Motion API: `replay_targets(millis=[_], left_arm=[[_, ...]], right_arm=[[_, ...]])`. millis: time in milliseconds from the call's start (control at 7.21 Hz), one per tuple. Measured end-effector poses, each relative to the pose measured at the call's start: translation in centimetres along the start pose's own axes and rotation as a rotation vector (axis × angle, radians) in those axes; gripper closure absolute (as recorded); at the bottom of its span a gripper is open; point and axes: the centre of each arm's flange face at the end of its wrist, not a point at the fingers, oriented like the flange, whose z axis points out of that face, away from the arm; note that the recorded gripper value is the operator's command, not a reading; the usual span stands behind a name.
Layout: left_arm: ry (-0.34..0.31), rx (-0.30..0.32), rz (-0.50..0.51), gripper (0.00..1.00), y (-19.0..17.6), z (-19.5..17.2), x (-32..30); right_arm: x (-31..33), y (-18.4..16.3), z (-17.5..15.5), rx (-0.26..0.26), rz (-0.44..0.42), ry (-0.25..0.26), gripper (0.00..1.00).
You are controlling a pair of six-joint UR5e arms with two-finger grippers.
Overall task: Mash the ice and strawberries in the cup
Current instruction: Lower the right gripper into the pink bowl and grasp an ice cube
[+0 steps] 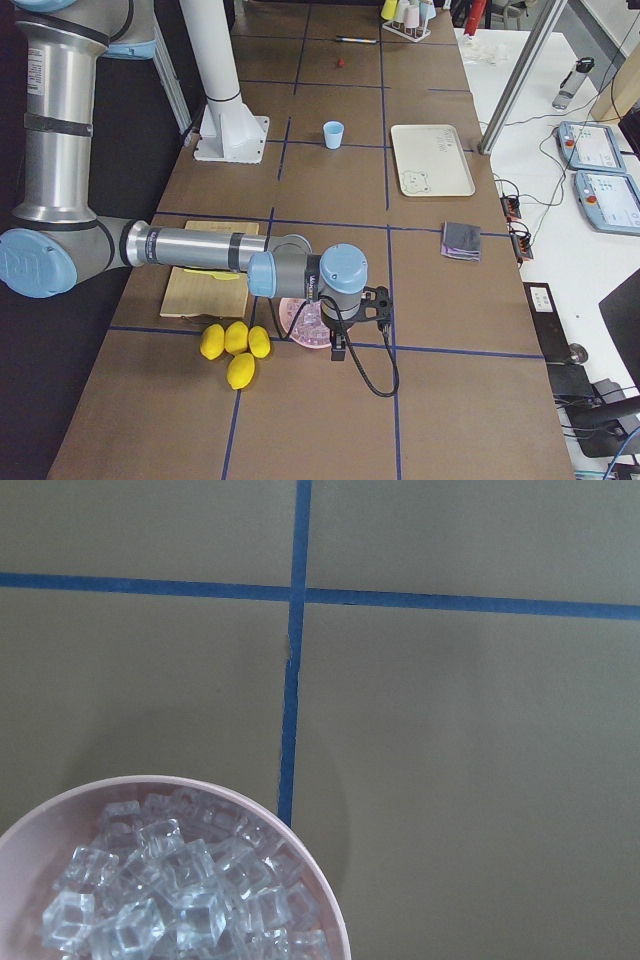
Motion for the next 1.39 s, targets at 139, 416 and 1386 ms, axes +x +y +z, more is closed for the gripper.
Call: replay_targets(millis=[139,416,1386], left_arm=[[0.000,-0.002,-0.002,0.00,0.0,0.1,-0.1],[0.000,-0.003,-0.002,0.00,0.0,0.1,-0.1],[-0.001,0.003,0.001,0.00,0.0,-0.1,0.1]], right_arm=[[0.0,0.0,0.0,0.000,0.001,0.001,0.01],[-0.1,-0.2,-0.2,0.004,0.007,0.001,0.00],[-1.5,-1.2,-1.2,0.107,-0.052,-0.011,0.01]])
